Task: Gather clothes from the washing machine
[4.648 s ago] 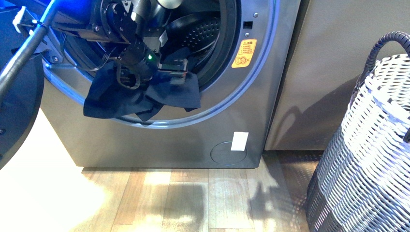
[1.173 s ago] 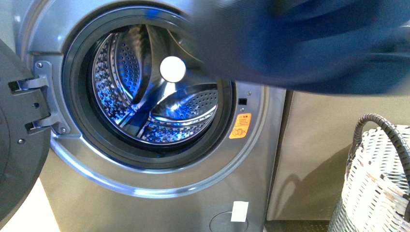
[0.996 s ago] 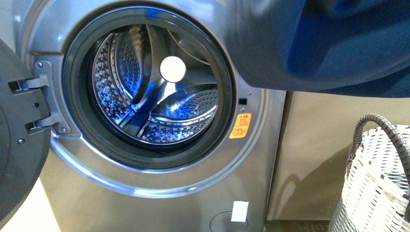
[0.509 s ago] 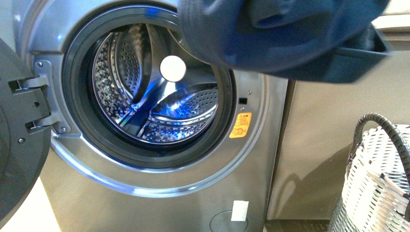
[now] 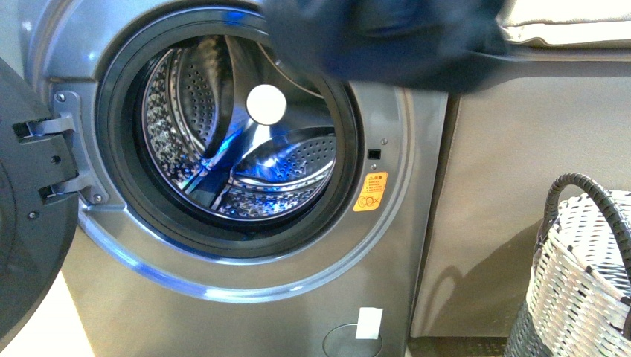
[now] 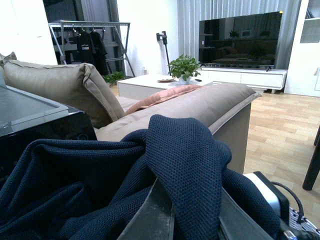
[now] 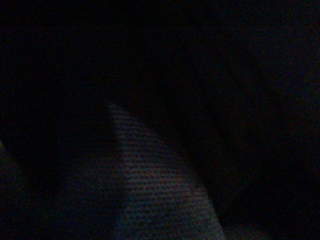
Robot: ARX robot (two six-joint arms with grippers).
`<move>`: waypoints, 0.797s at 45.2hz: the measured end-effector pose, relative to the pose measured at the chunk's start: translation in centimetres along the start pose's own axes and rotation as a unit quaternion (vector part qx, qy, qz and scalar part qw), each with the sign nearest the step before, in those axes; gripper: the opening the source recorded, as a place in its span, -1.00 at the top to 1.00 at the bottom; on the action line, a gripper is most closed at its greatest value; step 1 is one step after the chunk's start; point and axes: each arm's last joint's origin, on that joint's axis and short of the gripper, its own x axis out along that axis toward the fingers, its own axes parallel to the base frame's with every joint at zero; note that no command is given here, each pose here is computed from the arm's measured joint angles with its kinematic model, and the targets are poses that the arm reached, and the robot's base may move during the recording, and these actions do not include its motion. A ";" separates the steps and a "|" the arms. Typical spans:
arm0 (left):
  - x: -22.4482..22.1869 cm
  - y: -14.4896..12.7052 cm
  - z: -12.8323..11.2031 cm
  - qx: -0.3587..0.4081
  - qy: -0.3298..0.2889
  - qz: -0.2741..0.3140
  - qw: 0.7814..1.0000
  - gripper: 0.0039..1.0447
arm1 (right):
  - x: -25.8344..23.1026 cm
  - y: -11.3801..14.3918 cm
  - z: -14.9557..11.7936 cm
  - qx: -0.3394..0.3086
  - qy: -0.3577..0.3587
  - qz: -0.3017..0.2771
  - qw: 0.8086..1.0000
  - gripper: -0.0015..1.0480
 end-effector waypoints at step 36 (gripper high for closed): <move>0.0 0.0 0.1 0.000 -0.002 -0.004 1.000 -0.13 | -4.4 -2.7 2.9 -0.004 -0.066 -0.099 0.993 0.79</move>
